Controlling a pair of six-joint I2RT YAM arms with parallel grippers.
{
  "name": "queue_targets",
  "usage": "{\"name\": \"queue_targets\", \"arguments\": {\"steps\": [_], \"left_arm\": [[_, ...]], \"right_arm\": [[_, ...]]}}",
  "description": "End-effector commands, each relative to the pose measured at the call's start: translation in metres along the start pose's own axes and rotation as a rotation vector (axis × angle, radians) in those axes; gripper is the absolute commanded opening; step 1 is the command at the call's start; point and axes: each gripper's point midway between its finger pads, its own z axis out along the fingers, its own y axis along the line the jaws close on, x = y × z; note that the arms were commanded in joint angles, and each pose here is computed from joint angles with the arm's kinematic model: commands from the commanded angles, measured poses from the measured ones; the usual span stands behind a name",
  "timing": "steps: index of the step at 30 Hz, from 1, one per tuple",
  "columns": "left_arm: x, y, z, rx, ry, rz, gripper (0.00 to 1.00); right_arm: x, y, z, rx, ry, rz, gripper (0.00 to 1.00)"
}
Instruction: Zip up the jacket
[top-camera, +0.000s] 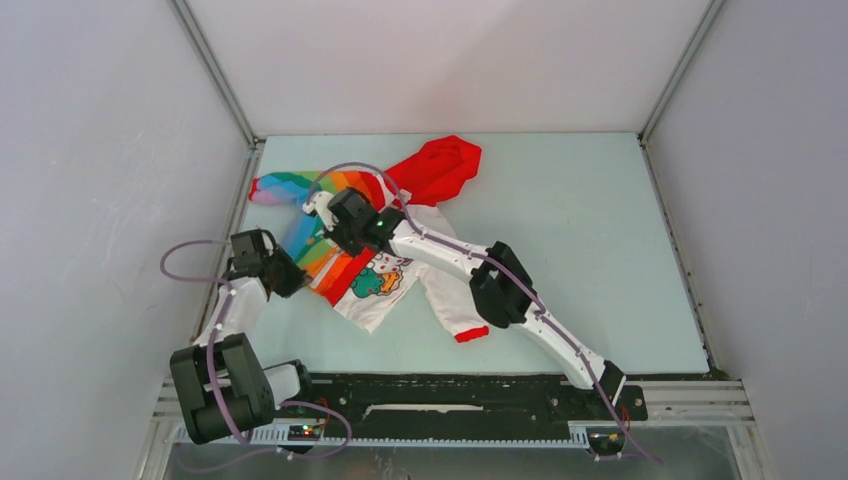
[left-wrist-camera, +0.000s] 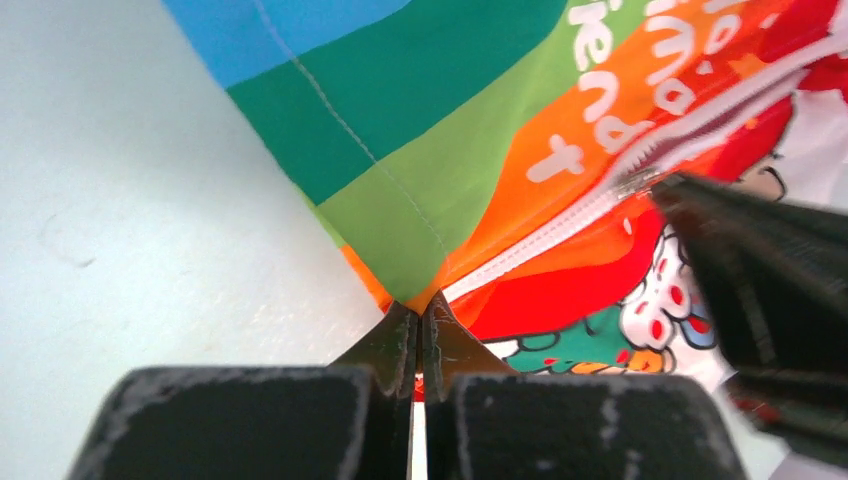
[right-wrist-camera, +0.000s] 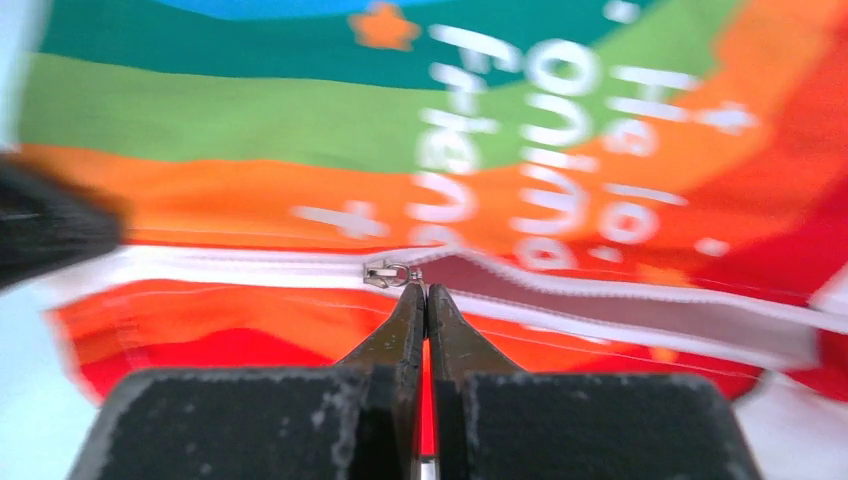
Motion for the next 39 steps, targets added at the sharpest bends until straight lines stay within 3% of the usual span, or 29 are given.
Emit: {"name": "queue_targets", "arguments": {"steps": [1, 18, 26, 30, 31, 34, 36, 39], "left_arm": [[-0.005, 0.029, -0.011, -0.146, 0.0, 0.03, 0.0], [-0.015, 0.032, -0.015, -0.165, -0.048, 0.033, 0.0], [-0.014, 0.034, -0.011, -0.168, -0.044, 0.035, 0.0], [-0.015, 0.033, -0.007, -0.162, -0.034, 0.035, 0.0], [-0.015, 0.033, -0.006, -0.162, -0.026, 0.035, 0.01], [-0.017, 0.032, -0.007, -0.172, -0.029, 0.012, 0.28], [-0.021, 0.032, -0.014, -0.179, -0.072, 0.004, 0.48], [-0.031, 0.028, -0.031, -0.173, -0.154, 0.008, 0.68]], "right_arm": [[-0.003, -0.096, -0.016, 0.304, 0.015, -0.068, 0.0], [0.011, -0.232, -0.059, 0.451, -0.002, 0.004, 0.0], [0.009, -0.263, -0.069, 0.479, -0.029, 0.021, 0.0], [0.002, -0.251, -0.07, 0.418, -0.049, 0.042, 0.0], [0.0, -0.244, -0.07, 0.397, -0.054, 0.056, 0.04], [-0.008, -0.232, -0.085, 0.363, -0.058, 0.121, 0.34], [-0.014, -0.227, -0.107, 0.353, -0.063, 0.181, 0.44], [-0.023, -0.216, -0.152, 0.311, -0.104, 0.281, 0.56]]}}
